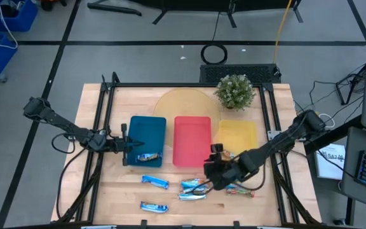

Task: Pick and place Granola Bars by type
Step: Put the yellow granola bar into the red bin

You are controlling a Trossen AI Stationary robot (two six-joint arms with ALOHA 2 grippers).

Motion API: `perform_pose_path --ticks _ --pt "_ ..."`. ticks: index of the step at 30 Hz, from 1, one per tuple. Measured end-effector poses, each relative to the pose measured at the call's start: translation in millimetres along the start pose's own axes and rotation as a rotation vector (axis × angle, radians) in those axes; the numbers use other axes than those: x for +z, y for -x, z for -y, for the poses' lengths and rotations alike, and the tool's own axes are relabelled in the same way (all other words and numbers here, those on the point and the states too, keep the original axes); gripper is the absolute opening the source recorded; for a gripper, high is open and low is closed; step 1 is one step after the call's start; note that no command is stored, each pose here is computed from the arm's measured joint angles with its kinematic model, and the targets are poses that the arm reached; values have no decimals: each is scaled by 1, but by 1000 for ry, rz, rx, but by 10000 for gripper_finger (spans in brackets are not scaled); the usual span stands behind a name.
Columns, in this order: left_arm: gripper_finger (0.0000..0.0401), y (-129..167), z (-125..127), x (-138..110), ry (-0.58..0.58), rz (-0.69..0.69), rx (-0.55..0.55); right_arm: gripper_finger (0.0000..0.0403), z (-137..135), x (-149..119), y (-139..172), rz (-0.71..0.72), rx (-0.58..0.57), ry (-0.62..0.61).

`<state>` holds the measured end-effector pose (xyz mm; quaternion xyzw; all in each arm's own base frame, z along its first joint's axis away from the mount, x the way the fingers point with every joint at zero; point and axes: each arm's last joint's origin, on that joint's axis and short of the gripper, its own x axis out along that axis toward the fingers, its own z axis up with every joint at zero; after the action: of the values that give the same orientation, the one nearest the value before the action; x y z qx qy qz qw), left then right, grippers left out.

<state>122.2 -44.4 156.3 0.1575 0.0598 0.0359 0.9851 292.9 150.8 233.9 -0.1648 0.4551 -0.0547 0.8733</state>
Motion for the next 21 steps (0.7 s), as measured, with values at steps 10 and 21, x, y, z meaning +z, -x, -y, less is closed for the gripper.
perform_pose_path --ticks 10,21 --pt "8 0 -1 4 30 37 9 7 25 -28 29 65 9 -18" --pt "8 -1 -6 26 72 109 28 1 2 -82 46 549 180 -114"
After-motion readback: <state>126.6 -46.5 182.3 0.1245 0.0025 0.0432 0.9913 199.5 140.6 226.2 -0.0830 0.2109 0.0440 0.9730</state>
